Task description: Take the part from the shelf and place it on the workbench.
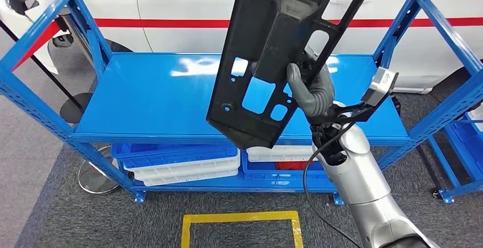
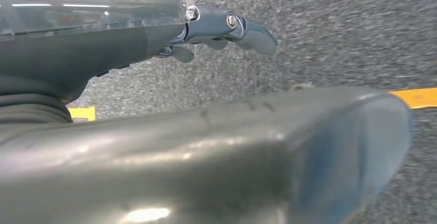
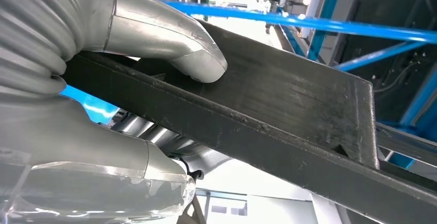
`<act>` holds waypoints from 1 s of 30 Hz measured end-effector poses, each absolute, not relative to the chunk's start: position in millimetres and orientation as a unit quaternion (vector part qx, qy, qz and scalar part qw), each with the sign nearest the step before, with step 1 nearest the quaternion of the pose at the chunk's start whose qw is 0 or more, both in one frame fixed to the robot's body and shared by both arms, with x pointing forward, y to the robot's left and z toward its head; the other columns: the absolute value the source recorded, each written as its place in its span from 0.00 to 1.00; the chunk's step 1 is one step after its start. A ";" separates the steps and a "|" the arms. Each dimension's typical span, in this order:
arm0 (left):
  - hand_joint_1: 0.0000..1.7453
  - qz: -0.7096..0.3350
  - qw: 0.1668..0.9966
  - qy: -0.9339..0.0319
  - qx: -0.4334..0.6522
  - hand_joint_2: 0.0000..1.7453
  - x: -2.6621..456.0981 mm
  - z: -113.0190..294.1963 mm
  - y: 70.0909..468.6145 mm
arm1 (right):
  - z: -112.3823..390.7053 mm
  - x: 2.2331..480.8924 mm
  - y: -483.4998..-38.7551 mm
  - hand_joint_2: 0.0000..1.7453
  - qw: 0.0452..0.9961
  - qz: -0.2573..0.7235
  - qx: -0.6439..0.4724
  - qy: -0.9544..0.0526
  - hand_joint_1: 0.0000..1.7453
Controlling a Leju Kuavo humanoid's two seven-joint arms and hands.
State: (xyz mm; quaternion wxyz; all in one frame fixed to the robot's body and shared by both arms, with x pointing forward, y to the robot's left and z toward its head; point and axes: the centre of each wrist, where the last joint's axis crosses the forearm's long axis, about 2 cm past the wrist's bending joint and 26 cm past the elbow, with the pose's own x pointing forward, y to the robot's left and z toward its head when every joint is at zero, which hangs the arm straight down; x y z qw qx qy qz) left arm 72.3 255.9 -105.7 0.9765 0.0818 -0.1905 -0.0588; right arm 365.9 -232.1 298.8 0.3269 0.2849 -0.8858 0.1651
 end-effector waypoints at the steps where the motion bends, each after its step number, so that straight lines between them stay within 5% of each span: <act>1: 0.00 -0.062 0.977 -0.188 0.079 0.00 72.0 -105.8 255.8 | 297.8 365.7 -232.3 1.00 0.328 0.165 0.284 -0.886 1.00; 30: 0.00 -0.070 0.981 -0.169 0.061 0.00 68.2 -106.7 256.7 | 287.0 362.7 -231.8 1.00 0.336 0.172 0.283 -0.882 1.00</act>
